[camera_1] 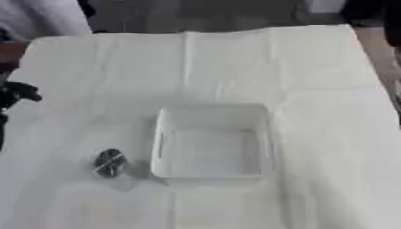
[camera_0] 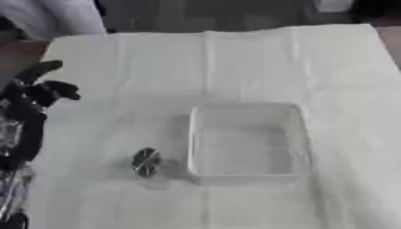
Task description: Pick up objects on the table and place them in the box.
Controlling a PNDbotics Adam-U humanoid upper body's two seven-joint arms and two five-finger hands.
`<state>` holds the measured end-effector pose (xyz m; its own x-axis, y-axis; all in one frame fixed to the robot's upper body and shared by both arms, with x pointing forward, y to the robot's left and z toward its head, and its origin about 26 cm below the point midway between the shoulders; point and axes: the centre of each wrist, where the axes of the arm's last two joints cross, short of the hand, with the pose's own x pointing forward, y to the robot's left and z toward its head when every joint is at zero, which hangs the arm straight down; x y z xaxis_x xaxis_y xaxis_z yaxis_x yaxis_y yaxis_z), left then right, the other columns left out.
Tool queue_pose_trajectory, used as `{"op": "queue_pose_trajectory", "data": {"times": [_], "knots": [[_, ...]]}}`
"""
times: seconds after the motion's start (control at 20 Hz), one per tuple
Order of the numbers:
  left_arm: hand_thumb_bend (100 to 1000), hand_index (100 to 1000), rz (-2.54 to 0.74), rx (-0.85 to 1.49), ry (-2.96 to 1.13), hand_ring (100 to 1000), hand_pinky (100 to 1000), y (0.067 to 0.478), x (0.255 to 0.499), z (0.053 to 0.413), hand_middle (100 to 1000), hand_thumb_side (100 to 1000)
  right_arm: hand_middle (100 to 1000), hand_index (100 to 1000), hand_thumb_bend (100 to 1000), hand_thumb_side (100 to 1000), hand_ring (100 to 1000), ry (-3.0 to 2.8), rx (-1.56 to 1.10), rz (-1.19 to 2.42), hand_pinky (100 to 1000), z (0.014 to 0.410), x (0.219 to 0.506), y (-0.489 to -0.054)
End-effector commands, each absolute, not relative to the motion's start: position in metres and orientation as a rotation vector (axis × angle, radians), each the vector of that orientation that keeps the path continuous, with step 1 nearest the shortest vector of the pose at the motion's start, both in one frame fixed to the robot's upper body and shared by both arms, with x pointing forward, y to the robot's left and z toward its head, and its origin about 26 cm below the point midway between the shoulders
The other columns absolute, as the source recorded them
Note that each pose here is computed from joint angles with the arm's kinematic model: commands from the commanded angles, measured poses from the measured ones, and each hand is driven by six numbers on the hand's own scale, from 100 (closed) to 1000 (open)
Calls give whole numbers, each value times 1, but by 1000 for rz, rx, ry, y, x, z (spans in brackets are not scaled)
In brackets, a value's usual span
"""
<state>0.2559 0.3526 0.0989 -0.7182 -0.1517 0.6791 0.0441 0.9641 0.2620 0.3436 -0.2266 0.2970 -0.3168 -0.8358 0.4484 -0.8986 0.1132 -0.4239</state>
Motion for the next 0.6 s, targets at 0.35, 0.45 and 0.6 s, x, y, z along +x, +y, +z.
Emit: {"op": "queue_pose_trajectory", "data": {"times": [0.35, 0.45, 0.6], "knots": [[339, 914, -454, 20, -2360, 726, 646, 345, 269, 109, 855, 332, 955, 516, 100, 908, 841, -2269, 1778, 1034, 700, 307, 340, -224], [385, 920, -504, 25, -2362, 726, 651, 343, 273, 110, 859, 281, 955, 516, 100, 907, 841, -2265, 1780, 1037, 700, 307, 340, -223], [500, 930, -591, 43, -2373, 749, 688, 341, 280, 114, 879, 259, 956, 513, 100, 906, 841, -2264, 1782, 1042, 700, 308, 340, -222]]}}
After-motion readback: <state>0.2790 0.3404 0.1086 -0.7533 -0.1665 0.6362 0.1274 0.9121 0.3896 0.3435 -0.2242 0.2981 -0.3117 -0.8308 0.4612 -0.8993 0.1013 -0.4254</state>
